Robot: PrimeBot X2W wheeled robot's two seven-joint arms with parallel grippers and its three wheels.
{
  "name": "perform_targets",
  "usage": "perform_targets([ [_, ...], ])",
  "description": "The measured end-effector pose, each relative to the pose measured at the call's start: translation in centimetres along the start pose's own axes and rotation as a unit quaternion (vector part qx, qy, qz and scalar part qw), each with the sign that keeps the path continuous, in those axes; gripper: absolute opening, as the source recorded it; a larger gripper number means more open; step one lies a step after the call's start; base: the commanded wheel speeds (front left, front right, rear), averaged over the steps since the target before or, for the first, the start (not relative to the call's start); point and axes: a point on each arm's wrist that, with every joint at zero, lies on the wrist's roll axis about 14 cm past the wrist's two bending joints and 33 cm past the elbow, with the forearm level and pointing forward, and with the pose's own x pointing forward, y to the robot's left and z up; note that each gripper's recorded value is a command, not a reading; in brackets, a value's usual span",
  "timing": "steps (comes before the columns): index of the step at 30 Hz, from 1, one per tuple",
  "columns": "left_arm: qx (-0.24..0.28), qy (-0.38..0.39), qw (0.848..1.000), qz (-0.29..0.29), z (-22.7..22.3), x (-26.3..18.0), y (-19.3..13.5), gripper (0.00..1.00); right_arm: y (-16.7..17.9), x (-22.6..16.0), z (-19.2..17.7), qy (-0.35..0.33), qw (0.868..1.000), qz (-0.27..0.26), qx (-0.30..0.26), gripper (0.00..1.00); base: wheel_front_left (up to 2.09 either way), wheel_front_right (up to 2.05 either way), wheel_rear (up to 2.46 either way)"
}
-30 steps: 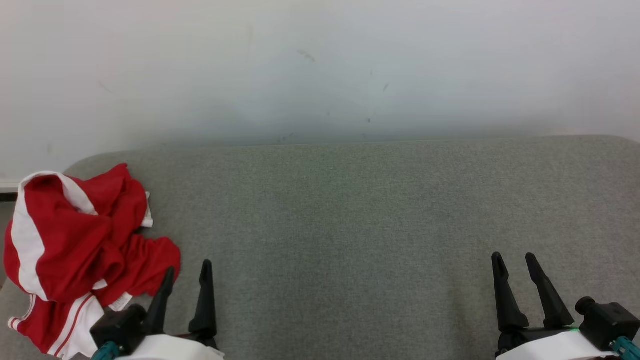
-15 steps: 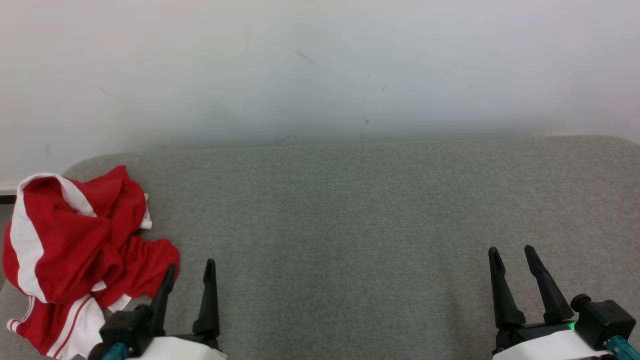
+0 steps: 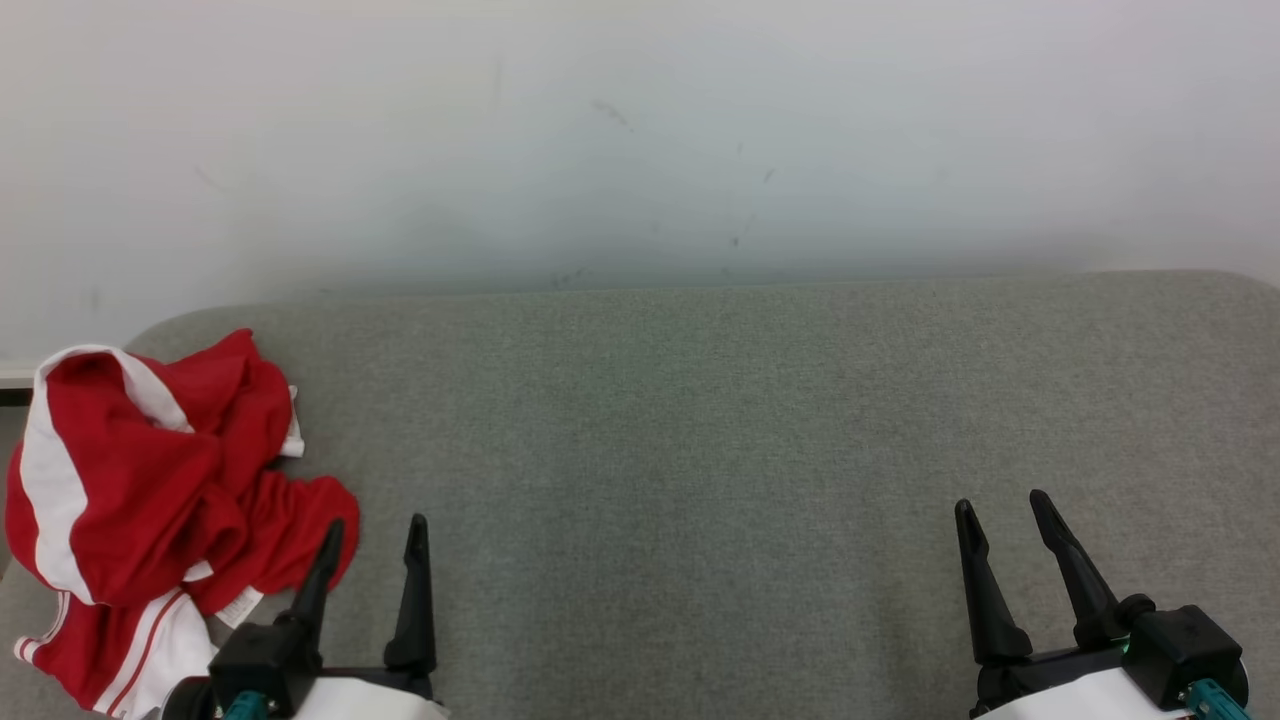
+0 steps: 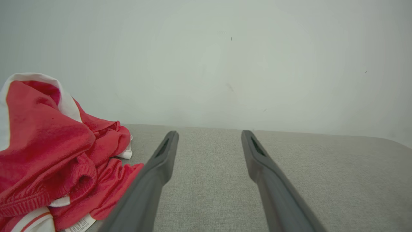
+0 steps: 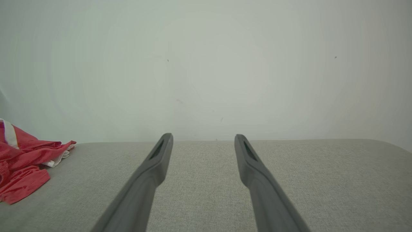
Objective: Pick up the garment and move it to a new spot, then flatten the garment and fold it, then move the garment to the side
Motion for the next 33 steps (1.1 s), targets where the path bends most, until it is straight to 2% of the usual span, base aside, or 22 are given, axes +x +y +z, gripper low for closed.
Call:
perform_targets([
  [10, 0.028, -0.01, 1.0, -0.001, 0.28, 0.13, 0.04, 1.0, 0.57, -0.02, 0.03, -0.004, 1.0, 0.013, -0.026, 1.0, 0.0, 0.0, 0.0],
  [33, 0.018, -0.007, 1.0, 0.005, 0.01, 0.06, 0.42, 1.0, 0.63, 0.03, 0.11, -0.006, 1.0, 0.014, -0.027, 1.0, 0.0, 0.0, 0.0],
])
